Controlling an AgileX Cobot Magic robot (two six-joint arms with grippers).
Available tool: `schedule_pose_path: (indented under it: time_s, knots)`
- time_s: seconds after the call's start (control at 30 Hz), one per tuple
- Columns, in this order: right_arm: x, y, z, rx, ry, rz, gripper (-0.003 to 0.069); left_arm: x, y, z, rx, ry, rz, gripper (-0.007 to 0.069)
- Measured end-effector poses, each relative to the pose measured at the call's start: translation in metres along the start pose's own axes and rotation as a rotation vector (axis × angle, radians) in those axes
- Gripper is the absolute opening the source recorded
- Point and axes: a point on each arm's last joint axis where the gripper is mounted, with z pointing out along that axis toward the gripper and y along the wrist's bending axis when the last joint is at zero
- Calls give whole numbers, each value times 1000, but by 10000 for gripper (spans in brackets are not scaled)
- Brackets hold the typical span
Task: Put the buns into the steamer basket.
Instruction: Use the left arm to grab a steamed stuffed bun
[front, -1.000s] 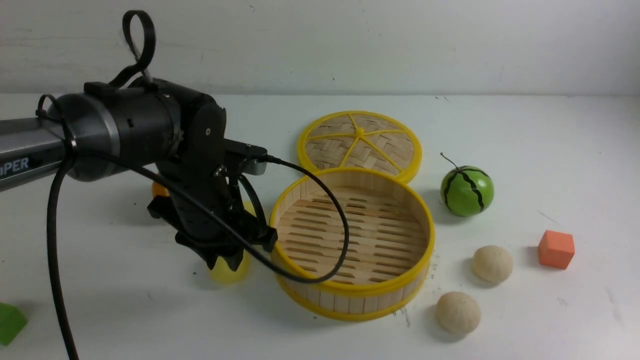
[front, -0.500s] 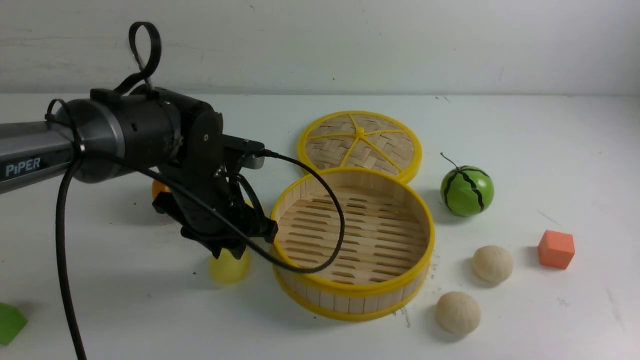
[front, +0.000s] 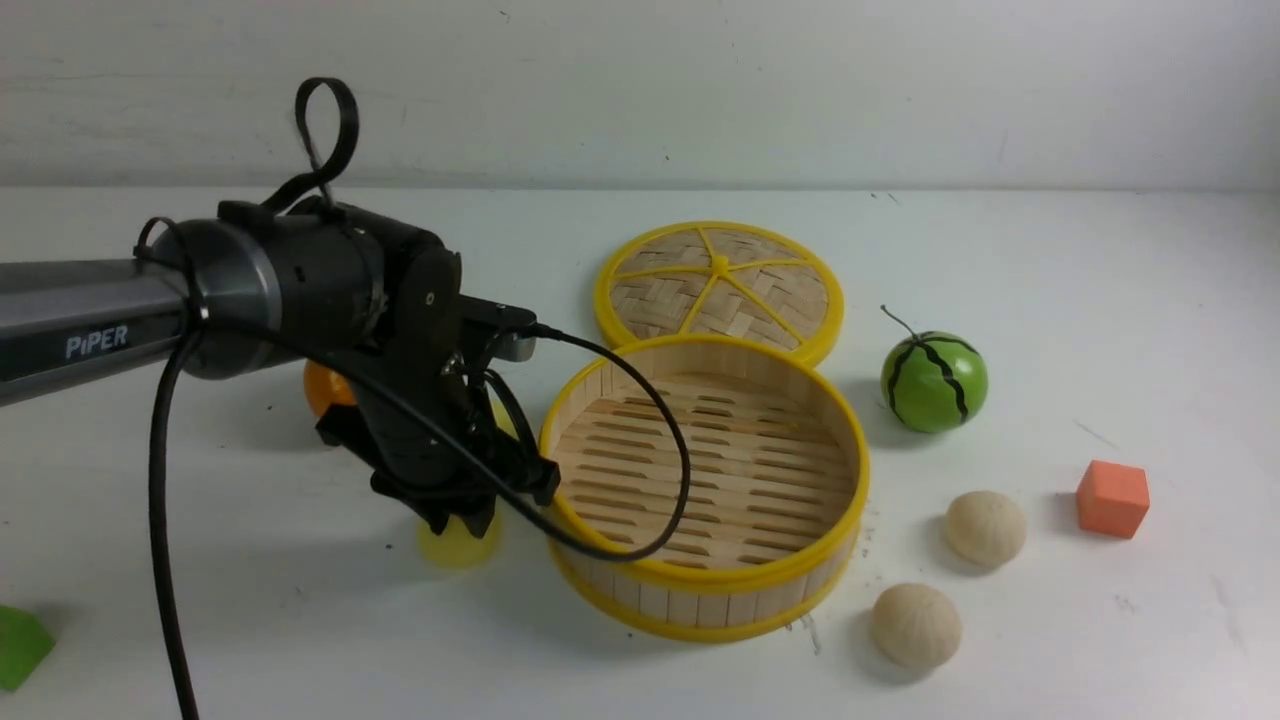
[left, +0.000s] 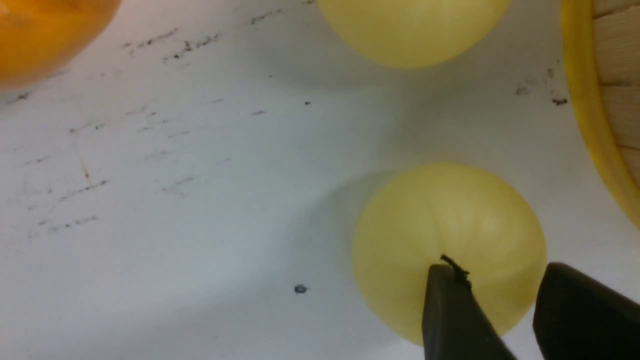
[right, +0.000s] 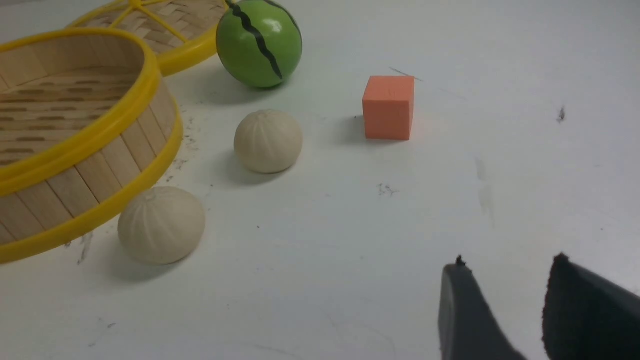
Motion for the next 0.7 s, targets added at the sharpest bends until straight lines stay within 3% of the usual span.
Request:
schedule_pose_path:
  time_s: [0.37, 0.7]
  knots:
    - [0, 0, 0, 0, 0, 1, 241, -13, 2, -23, -3, -3, -42, 231]
    - [0, 0, 0, 0, 0, 1, 241, -14, 4, 2, -16, 36, -53, 238]
